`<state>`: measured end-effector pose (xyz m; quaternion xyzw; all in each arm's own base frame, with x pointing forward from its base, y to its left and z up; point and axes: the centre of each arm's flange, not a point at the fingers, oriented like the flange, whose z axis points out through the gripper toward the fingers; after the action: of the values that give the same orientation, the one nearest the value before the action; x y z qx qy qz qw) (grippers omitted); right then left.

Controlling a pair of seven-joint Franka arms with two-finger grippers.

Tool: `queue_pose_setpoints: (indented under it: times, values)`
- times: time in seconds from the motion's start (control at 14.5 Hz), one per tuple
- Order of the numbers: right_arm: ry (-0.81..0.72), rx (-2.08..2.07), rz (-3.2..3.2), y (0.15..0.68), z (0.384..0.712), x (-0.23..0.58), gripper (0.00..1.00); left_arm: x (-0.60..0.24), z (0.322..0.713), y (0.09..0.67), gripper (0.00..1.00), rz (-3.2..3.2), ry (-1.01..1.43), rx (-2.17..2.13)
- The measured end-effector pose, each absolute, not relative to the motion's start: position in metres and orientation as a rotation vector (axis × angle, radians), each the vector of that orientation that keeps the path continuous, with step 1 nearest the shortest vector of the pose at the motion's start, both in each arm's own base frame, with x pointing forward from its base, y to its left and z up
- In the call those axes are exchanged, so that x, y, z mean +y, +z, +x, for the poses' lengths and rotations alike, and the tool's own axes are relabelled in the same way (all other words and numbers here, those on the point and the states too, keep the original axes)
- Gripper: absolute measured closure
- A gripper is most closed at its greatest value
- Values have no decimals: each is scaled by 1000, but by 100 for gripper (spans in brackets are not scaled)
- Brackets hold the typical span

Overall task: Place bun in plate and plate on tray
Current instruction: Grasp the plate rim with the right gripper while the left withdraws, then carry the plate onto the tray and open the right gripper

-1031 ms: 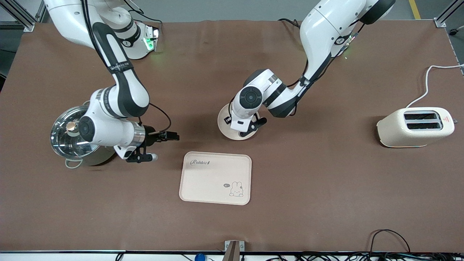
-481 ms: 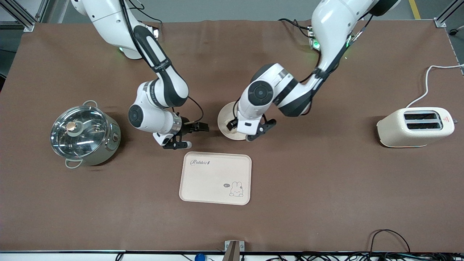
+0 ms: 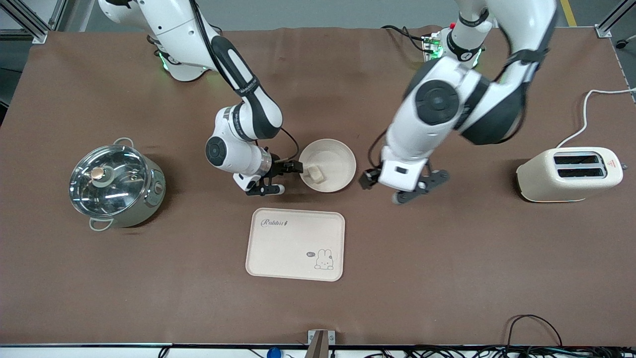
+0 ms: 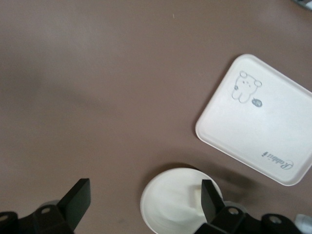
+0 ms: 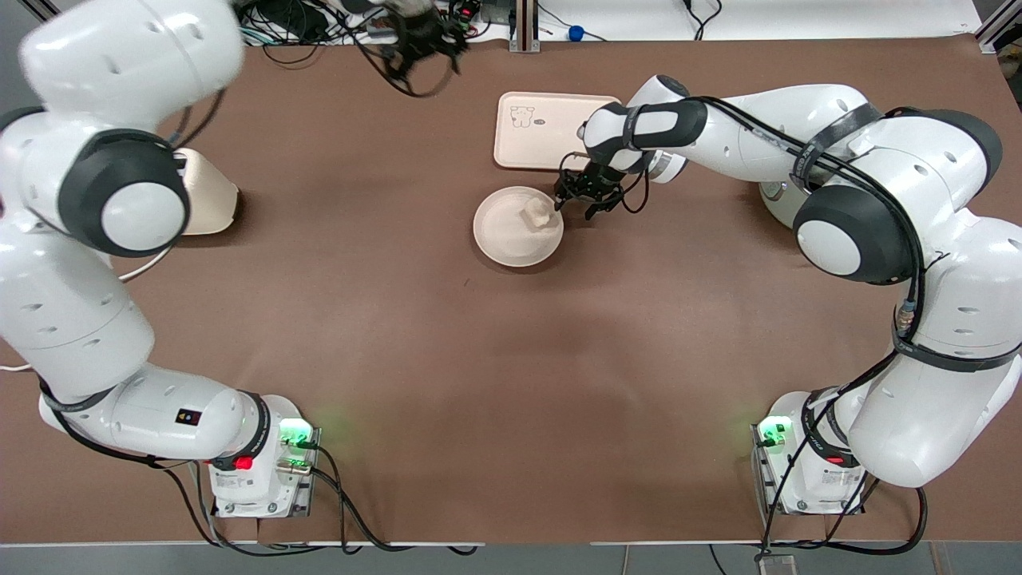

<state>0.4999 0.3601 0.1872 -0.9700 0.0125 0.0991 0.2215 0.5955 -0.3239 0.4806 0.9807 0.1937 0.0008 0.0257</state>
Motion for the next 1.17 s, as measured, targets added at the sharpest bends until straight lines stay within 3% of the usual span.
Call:
queue_pose_setpoints:
  times: [0.28,0.41,0.48,0.55,0.62,0.76,0.89,0.96,1.17]
  values:
    - [297,46,-2665,181,480,376,41,-232,612,532,0,3128,49,331]
    - [288,34,-2674,177,469,385,43,-193,604,562,0,3179,-10,254]
    - [290,30,-2676,176,466,387,58,-176,600,575,0,3198,-44,216]
    - [293,29,-2677,175,464,388,67,-159,598,585,0,3211,-68,176]
    - [295,30,-2678,175,463,388,67,-142,600,590,0,3214,-73,148]
    - [296,31,-2678,174,463,388,84,-112,607,596,0,3208,-60,106]
    - [294,35,-2679,174,464,386,88,-94,611,603,0,3200,-42,17]
    - [291,40,-2680,174,466,384,96,-91,611,609,0,3193,-29,-52]
    - [245,73,-2675,182,481,375,96,-67,599,631,0,3174,-6,-102]
